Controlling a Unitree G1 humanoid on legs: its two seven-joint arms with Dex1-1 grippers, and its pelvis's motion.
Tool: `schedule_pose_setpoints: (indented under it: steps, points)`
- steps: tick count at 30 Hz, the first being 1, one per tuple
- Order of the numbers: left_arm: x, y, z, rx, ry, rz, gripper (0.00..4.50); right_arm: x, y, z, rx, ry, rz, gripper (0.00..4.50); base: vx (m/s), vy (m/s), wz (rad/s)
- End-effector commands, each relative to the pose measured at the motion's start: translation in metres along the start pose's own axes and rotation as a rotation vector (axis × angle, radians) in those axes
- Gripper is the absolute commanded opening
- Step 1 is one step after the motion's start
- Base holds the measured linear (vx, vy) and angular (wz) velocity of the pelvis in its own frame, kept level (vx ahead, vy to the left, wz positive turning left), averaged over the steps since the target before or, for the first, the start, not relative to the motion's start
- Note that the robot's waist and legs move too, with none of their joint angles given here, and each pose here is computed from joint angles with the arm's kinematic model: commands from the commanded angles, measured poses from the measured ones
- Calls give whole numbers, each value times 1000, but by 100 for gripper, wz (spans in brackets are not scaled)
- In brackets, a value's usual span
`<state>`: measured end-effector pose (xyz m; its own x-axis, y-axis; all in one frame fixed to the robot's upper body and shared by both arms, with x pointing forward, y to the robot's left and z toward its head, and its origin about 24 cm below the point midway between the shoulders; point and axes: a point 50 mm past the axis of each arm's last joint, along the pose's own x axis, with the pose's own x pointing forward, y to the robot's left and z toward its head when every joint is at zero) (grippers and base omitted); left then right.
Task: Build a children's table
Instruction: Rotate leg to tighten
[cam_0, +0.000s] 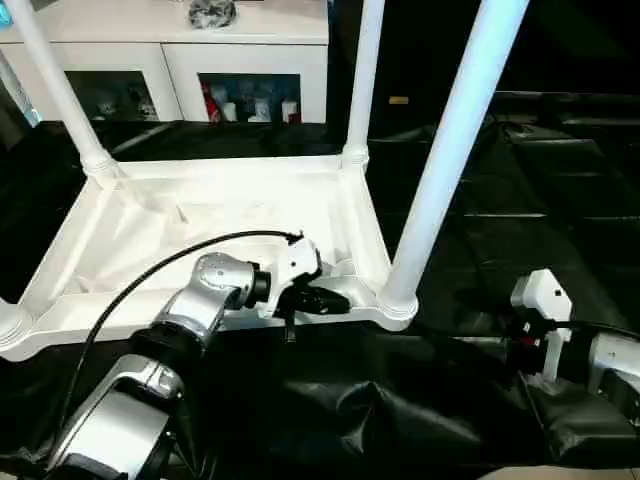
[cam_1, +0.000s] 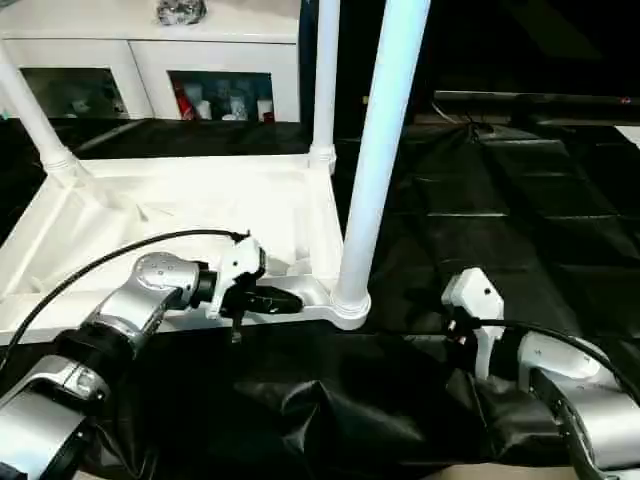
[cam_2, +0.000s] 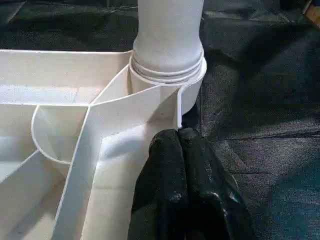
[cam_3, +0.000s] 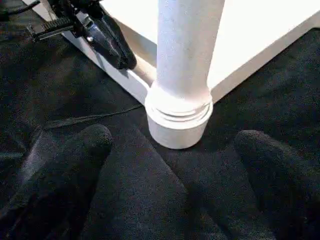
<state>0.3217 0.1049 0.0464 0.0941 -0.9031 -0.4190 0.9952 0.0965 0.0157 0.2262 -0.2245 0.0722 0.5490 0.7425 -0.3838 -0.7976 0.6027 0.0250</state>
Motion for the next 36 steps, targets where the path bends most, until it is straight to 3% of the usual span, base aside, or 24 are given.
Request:
schedule_pose_setpoints:
  steps: [1,6,10,23,31,36]
  points:
    - [-1,0,-5,6,50,-12,10,-1,1,-1,-16,21,8,450,0,0,0]
    - [-4,4,-4,-34,31,8,58,-1,2,-1,-17,24,12,450,0,0,0]
    - [-5,6,-4,6,41,29,93,0,2,-1,-15,24,21,450,0,0,0]
    - [-12,7,-12,-6,82,31,93,1,3,-5,-4,30,36,450,0,0,0]
    - [-14,7,-14,4,129,2,16,1,1,-8,-1,36,36,450,0,0,0]
    - [-18,8,-14,16,164,-9,7,1,0,-9,-6,38,36,450,0,0,0]
